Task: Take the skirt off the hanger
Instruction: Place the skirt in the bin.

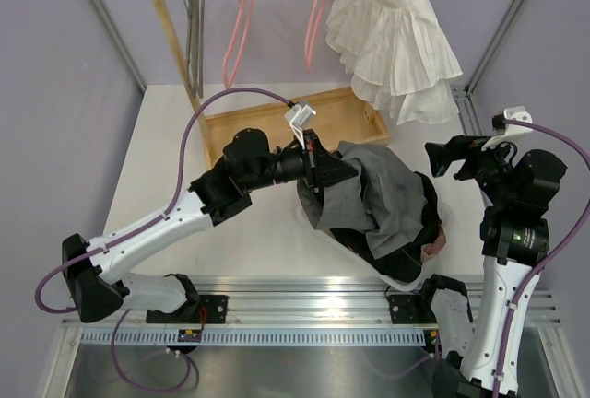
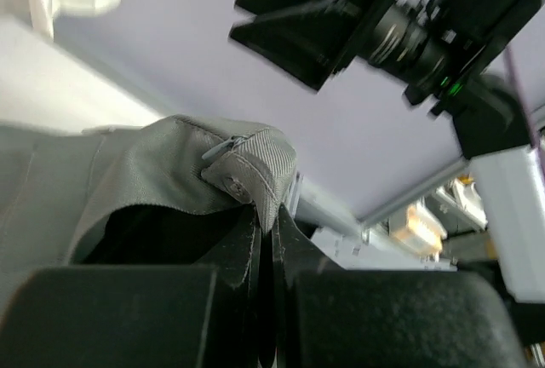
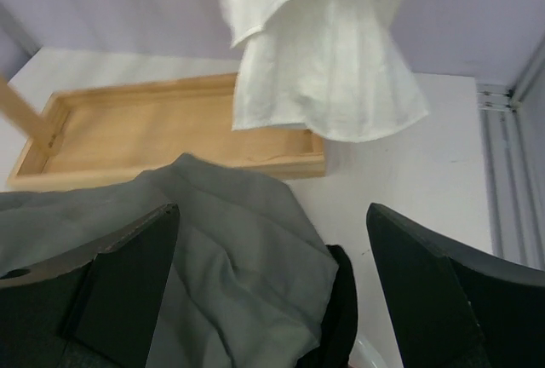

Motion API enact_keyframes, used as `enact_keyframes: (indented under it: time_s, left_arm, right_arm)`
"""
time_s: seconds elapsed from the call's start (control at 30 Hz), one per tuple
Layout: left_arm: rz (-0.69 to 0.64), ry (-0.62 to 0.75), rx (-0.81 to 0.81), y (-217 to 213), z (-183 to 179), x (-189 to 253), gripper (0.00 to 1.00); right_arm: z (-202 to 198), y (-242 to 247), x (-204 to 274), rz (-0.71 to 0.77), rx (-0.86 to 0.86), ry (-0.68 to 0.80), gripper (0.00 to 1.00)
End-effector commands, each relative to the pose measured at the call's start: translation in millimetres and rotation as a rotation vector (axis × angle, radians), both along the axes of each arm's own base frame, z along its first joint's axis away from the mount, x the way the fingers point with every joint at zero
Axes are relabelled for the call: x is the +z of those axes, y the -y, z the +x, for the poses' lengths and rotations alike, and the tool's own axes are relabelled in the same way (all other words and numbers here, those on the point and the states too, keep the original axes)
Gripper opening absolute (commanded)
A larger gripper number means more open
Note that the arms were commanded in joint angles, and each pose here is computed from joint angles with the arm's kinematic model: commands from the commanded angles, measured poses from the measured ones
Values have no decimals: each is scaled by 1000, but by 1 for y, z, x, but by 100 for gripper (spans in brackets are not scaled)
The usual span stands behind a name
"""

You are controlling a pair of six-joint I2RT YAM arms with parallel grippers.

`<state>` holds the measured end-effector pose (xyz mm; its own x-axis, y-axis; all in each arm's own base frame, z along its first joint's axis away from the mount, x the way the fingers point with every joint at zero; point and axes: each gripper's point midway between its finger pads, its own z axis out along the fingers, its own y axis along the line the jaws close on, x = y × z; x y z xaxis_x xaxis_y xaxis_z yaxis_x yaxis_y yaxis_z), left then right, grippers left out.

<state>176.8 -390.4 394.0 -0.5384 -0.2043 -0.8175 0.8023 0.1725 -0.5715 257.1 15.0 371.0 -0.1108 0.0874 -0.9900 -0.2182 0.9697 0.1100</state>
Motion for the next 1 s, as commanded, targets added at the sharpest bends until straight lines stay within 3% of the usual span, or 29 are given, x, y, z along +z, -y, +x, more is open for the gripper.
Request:
enact_keyframes:
  time_s: [0.0, 0.07, 0.2, 0.27, 0.43, 0.57, 0.77, 0.97]
  left_arm:
    - [194, -63, -81, -13, -22, -49, 0]
    - [269, -82, -86, -17, -23, -72, 0]
    - [385, -120, -93, -21, -24, -117, 0]
    - [411, -130, -111, -12, -19, -128, 0]
    - [303, -127, -276, 38, -18, -106, 0]
    - [275, -228, -363, 79, -7, -128, 0]
    - [350, -420, -333, 122, 16, -222, 0]
    - [558, -526, -175, 111, 15, -323, 0]
  right_arm:
    - [-6, -33, -16, -48, 256, -29, 100]
    - [-17, -55, -25, -58, 437, -38, 98]
    - [-24, -68, -47, -51, 591, -104, 96]
    - [-21, -66, -49, -55, 574, -111, 96]
    - [0, -41, -46, -66, 374, -95, 98]
    - [15, -19, -49, -37, 215, -127, 99]
    - [18, -17, -63, -31, 216, -154, 99]
    - [19, -17, -69, -33, 228, -168, 99]
